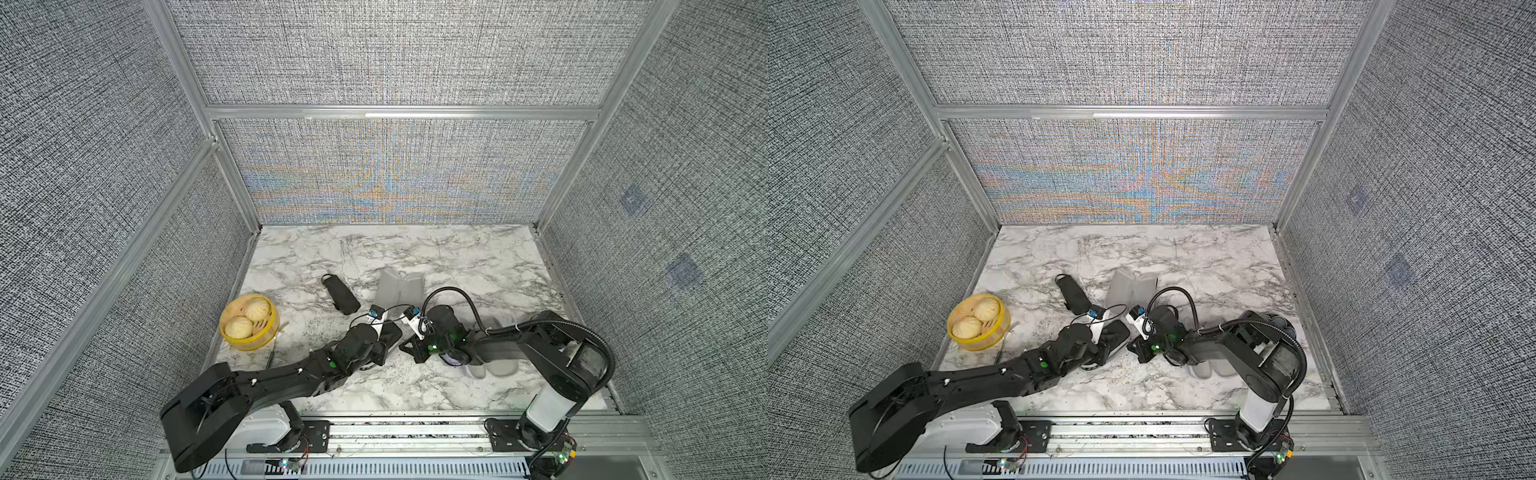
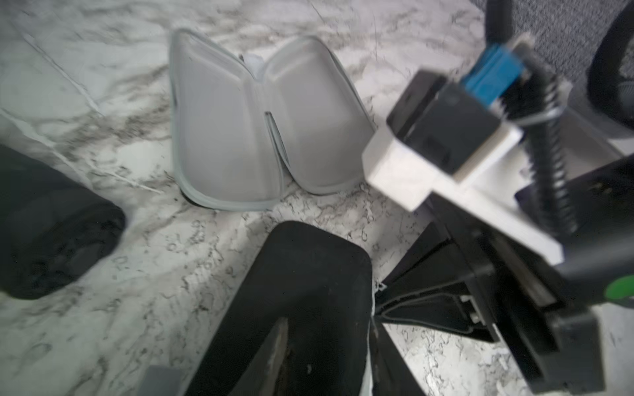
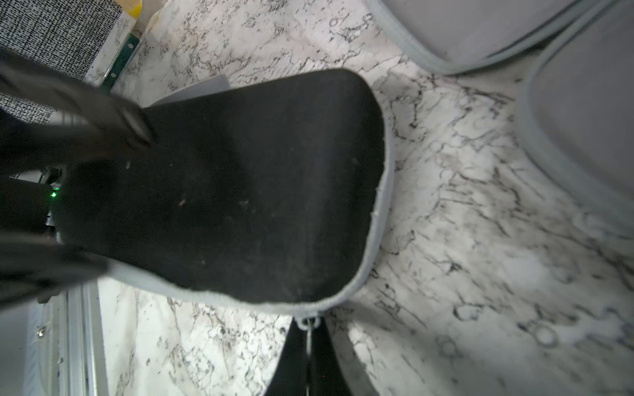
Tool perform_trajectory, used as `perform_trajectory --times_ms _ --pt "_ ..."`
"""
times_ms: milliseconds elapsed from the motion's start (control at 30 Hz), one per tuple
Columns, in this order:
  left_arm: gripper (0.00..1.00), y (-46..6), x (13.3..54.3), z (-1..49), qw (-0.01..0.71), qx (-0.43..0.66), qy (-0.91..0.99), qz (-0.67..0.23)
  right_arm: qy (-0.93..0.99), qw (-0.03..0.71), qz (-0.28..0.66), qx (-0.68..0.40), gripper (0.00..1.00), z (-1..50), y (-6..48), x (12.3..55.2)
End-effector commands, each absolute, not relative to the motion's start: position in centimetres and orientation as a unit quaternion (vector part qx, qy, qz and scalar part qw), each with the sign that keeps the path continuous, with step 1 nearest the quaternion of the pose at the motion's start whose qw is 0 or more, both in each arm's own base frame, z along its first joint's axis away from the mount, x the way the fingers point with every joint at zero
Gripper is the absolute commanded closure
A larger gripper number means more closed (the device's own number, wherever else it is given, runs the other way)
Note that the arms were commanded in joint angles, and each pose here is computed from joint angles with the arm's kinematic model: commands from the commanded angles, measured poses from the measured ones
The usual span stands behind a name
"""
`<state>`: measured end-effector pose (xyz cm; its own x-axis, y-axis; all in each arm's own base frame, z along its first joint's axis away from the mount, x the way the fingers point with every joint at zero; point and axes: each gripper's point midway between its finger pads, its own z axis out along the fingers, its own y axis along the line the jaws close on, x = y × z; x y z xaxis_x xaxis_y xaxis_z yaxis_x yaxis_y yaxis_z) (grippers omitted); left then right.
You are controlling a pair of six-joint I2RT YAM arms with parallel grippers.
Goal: Put umbrellas into zippered umbrella sleeves
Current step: Zip the zipper on the umbrella sleeve.
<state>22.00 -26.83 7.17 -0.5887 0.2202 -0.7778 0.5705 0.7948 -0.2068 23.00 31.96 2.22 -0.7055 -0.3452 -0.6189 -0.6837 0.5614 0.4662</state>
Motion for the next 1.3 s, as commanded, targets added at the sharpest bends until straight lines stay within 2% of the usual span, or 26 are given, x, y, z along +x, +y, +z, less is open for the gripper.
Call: perform_trajectory --times_ms 0,200,400,500,867,1200,1267 --pt "0.71 -28.9 21.9 6.9 0.393 0.261 0.844 -0.255 0.854 0.236 0.348 -0.305 1.00 1.7 31.8 22.9" --pt "0.81 -27.4 21.0 2.9 0.402 0.227 0.846 -0.267 0.854 0.235 0.346 -0.310 1.00 1.7 31.9 22.3" --pt "0.86 -27.1 19.9 0.3 0.416 0.209 0.830 -0.307 0.865 0.258 0.291 -0.317 1.00 1.4 32.3 21.9" --pt "0.86 -25.9 20.1 -1.2 0.420 0.191 0.839 -0.287 0.871 0.260 0.274 -0.312 1.00 1.1 32.3 21.5" --pt "0.94 -26.1 20.5 -2.1 0.408 0.183 0.851 -0.274 0.845 0.251 0.338 -0.330 1.00 2.3 37.2 18.7" --pt "0.95 -26.6 20.7 -1.5 0.411 0.177 0.848 -0.286 0.807 0.212 0.428 -0.348 1.00 3.5 42.4 14.4" --pt "0.95 -26.6 20.7 -1.1 0.413 0.177 0.846 -0.287 0.812 0.209 0.423 -0.343 1.00 3.0 42.1 14.5"
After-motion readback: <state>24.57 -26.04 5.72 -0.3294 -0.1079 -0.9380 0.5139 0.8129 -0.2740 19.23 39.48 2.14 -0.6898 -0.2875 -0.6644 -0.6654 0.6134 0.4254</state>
